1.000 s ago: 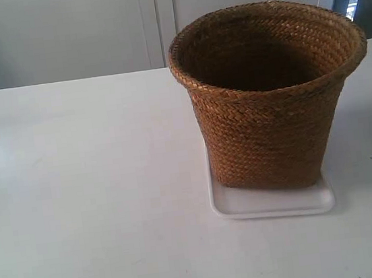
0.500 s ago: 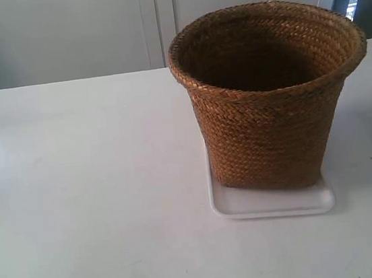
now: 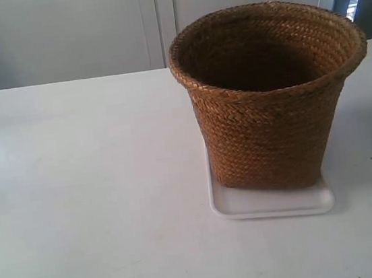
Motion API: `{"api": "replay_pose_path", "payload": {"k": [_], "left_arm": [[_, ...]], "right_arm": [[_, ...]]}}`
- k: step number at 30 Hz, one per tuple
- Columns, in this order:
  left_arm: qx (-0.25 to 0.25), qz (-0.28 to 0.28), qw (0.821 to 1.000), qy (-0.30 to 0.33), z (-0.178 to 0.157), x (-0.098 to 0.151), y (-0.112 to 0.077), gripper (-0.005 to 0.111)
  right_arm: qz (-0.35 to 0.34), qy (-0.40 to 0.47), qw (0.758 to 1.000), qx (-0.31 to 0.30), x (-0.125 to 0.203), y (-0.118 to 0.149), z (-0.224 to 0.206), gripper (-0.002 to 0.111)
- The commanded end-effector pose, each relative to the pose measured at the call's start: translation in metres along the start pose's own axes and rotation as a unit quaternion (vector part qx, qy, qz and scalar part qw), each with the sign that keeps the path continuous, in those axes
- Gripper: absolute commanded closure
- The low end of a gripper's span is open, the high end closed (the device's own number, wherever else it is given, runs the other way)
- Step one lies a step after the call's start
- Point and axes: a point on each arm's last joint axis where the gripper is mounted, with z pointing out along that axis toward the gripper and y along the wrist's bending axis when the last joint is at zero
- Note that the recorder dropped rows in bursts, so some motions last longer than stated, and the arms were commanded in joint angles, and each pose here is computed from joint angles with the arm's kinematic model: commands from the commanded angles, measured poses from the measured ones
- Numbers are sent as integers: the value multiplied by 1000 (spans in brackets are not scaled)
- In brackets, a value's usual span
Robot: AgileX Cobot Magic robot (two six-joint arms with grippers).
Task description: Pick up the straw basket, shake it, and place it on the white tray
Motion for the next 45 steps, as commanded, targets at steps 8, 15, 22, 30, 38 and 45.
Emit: {"api": "replay_pose_path", "payload": {"k": [8,15,22,30,38,45], "left_arm": [[-25,-5,999,40,-1,9,1,107],[-25,-14,999,40,-1,9,1,107],[-25,-14,999,40,-1,9,1,107],[-25,-14,999,40,-1,9,1,107],[-25,-14,999,40,-1,9,1,107],[-25,-14,999,40,-1,9,1,107]], "right_arm": [[-3,-5,1000,3,0,0,0,108],[-3,-5,1000,3,0,0,0,108],[-3,-5,1000,3,0,0,0,108],[-3,-5,1000,3,0,0,0,108],[-3,-5,1000,3,0,0,0,108],[-3,-5,1000,3,0,0,0,108]]}}
